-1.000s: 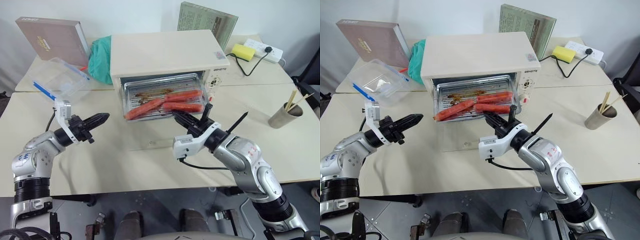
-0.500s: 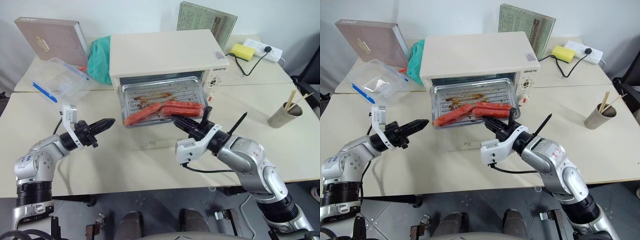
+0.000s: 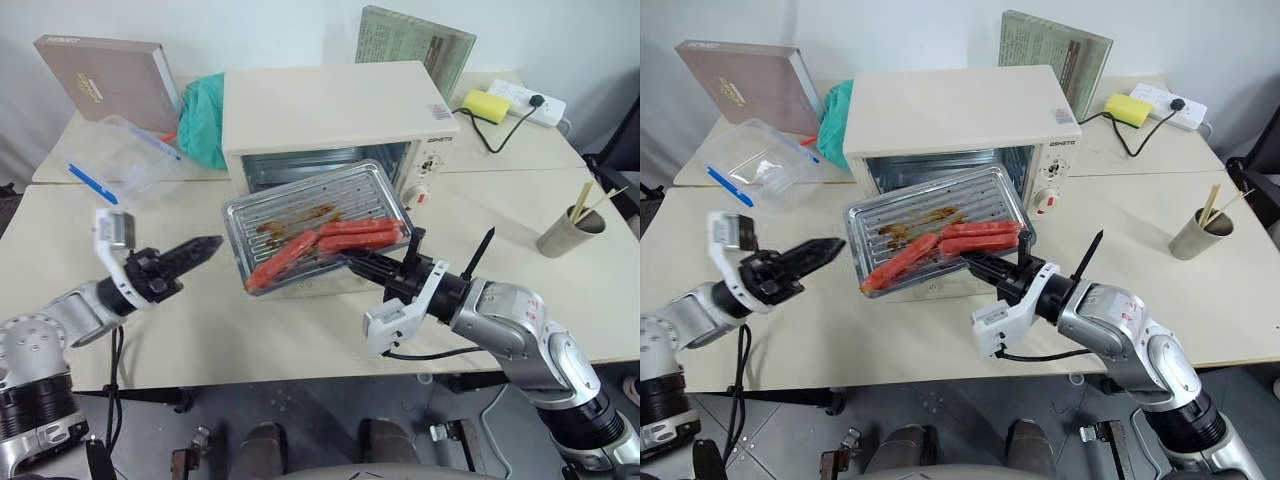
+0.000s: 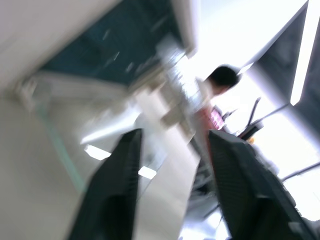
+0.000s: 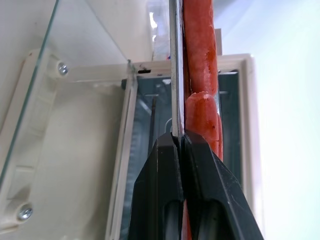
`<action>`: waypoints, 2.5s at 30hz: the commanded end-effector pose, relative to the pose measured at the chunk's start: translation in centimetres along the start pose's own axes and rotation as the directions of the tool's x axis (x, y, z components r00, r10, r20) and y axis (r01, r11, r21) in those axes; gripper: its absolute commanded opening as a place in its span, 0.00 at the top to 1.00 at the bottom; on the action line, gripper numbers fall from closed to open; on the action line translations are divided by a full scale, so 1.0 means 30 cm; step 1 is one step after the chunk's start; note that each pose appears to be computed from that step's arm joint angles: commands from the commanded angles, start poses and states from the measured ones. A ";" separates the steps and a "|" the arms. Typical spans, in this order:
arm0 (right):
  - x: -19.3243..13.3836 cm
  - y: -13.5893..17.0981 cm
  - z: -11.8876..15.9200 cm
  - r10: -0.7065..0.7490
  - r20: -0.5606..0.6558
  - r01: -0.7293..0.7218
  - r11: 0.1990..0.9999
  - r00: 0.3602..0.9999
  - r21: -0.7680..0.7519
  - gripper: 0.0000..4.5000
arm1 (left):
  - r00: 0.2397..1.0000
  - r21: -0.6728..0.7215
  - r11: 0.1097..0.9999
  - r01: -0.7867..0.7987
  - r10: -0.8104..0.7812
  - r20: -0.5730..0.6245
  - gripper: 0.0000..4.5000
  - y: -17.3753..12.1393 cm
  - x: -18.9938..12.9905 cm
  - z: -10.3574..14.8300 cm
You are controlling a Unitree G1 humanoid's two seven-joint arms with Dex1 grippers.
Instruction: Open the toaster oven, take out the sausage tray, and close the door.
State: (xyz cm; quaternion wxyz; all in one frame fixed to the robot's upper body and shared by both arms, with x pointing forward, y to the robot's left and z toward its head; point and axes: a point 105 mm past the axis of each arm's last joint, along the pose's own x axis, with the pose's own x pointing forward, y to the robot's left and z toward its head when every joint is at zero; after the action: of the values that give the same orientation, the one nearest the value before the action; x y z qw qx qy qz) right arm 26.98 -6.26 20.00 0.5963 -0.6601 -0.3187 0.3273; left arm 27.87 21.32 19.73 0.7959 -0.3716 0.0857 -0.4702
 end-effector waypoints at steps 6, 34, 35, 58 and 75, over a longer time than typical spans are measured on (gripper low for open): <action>-0.013 -0.064 0.008 -0.082 0.031 0.083 0.996 0.996 -0.042 1.00 | 0.997 -0.079 0.994 0.073 -0.074 -0.006 0.01 -0.090 -0.026 -0.021; -0.016 -0.065 0.021 -0.061 0.039 0.061 0.998 0.997 -0.010 1.00 | 0.999 -0.324 0.945 0.044 -0.043 0.012 0.14 -0.030 0.157 -0.026; -0.016 -0.065 0.021 -0.060 0.039 0.060 0.998 0.997 -0.010 1.00 | 0.999 -0.327 0.944 0.046 -0.045 0.010 0.20 -0.031 0.157 -0.027; -0.002 -0.078 0.020 -0.033 0.044 0.027 0.990 0.998 0.136 1.00 | 0.968 -0.345 0.907 -0.242 0.204 -0.144 0.99 0.063 0.155 -0.132; -0.014 -0.008 0.068 0.089 0.198 -0.124 0.978 0.976 0.170 0.10 | 0.956 -0.357 0.887 -0.292 0.276 -0.096 1.00 0.076 0.157 -0.132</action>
State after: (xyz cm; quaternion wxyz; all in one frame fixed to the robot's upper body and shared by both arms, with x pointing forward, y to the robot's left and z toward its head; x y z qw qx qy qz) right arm 25.96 -5.58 19.20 0.6143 -0.5862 -0.2792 0.4484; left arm 30.22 15.91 14.65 0.7641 -0.4929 0.2735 -0.3137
